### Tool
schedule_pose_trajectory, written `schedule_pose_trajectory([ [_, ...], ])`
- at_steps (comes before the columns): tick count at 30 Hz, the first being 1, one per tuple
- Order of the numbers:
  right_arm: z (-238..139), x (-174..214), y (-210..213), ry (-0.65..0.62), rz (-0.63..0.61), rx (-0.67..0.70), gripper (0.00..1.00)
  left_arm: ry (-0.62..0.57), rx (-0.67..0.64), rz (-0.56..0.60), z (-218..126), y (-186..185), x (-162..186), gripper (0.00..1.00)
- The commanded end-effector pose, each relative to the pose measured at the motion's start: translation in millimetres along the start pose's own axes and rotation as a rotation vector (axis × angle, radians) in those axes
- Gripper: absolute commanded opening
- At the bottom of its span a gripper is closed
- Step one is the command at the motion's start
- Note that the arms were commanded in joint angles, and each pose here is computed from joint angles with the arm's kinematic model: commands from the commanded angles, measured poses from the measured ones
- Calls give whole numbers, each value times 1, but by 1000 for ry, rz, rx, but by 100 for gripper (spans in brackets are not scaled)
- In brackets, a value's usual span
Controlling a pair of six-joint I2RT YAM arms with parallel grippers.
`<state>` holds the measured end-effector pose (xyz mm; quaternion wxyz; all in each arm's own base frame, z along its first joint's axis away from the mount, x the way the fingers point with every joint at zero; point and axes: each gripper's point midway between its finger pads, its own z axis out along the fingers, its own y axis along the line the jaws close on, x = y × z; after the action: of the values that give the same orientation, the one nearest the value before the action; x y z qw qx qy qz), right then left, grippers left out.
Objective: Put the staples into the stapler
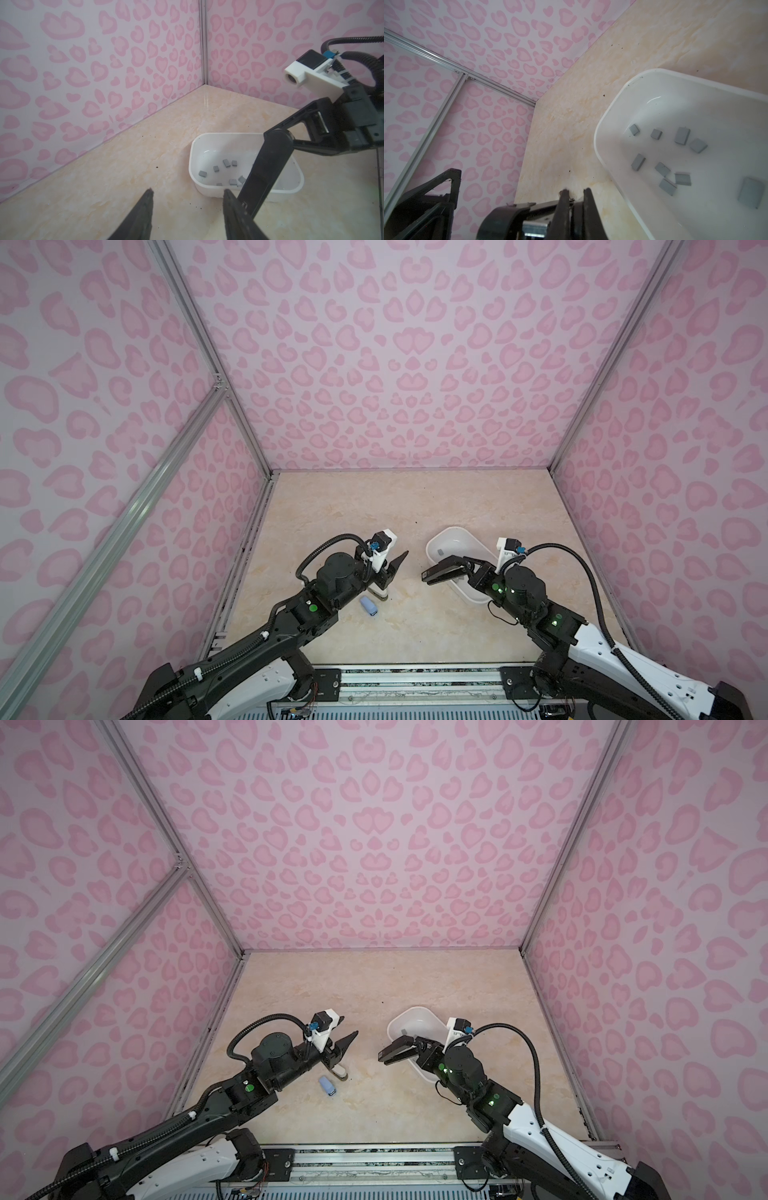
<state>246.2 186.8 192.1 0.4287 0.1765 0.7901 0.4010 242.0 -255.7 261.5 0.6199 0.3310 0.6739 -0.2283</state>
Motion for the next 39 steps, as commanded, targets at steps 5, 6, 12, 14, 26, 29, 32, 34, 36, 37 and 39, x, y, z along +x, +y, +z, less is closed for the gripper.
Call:
schedule_pose_trajectory([
  [5, -2, -20, 46, -123, 59, -38, 0, -33, 56, 65, 5, -30, -24, 54],
  [6, -1, -19, 49, -127, 69, -39, 0, -22, 61, 66, 8, -33, -22, 54],
  [12, 5, -11, 62, -154, 108, -58, 0, 16, 75, 87, 18, -44, -17, 54],
  [14, 8, -7, 69, -145, 107, -66, 0, 30, 81, 95, 21, -48, -12, 53],
  [26, 17, 10, 85, -100, 99, -106, 0, 85, 85, 140, 35, -56, 1, 56],
  [29, 16, 13, 86, -80, 81, -115, 0, 78, 144, 122, 32, -53, 5, 62],
  [32, 14, 16, 85, -62, 65, -121, 0, 86, 261, 103, 28, -54, 9, 63],
  [34, 13, 18, 85, -53, 72, -137, 0, 101, 291, 104, 29, -54, 16, 63],
  [36, 11, 19, 88, -43, 71, -163, 0, 110, 370, 121, 28, -64, 22, 62],
  [37, 10, 20, 89, -35, 65, -169, 0, 109, 435, 127, 27, -74, 23, 60],
  [39, 10, 23, 90, -18, 60, -173, 0, 124, 590, 129, 20, -97, 25, 55],
])
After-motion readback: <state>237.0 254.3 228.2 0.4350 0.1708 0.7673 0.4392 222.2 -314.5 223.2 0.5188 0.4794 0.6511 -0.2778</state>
